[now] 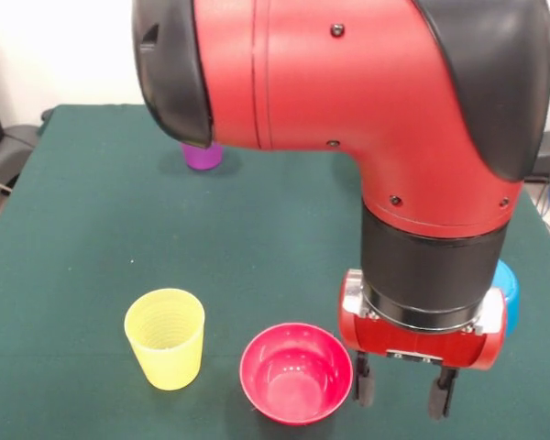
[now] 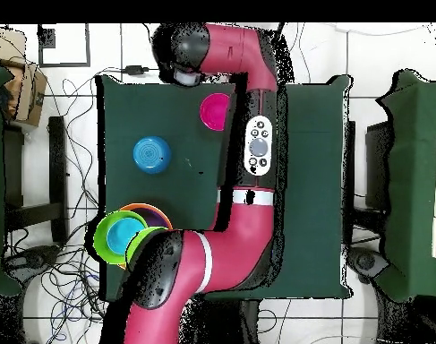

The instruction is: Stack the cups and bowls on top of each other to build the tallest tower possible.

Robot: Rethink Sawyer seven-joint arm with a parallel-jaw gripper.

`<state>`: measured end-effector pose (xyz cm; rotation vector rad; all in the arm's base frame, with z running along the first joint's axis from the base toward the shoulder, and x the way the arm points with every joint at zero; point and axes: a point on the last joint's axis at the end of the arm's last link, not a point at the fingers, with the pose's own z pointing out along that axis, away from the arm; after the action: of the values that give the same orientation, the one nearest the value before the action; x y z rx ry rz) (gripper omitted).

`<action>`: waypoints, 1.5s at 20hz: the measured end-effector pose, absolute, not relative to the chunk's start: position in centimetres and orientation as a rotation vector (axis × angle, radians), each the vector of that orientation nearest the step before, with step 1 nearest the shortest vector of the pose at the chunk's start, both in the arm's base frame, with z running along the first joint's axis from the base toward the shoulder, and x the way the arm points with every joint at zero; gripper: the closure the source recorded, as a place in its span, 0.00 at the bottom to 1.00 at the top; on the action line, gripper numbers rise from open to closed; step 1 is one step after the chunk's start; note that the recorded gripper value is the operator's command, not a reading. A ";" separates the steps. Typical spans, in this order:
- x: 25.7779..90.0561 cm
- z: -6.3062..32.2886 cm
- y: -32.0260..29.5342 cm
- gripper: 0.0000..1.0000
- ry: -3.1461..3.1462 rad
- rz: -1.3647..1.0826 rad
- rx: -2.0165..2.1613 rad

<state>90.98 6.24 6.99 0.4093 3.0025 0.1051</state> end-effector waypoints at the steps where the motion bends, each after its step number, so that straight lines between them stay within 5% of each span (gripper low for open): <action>1: 91.1 7.2 5.6 0.00 3.000 0.102 0.403; 18: 92.7 12.2 0.7 0.00 2.947 0.085 0.333; 30: 91.0 11.1 1.3 0.00 3.000 0.143 0.273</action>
<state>90.96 1.29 11.14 0.2734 3.0000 0.1435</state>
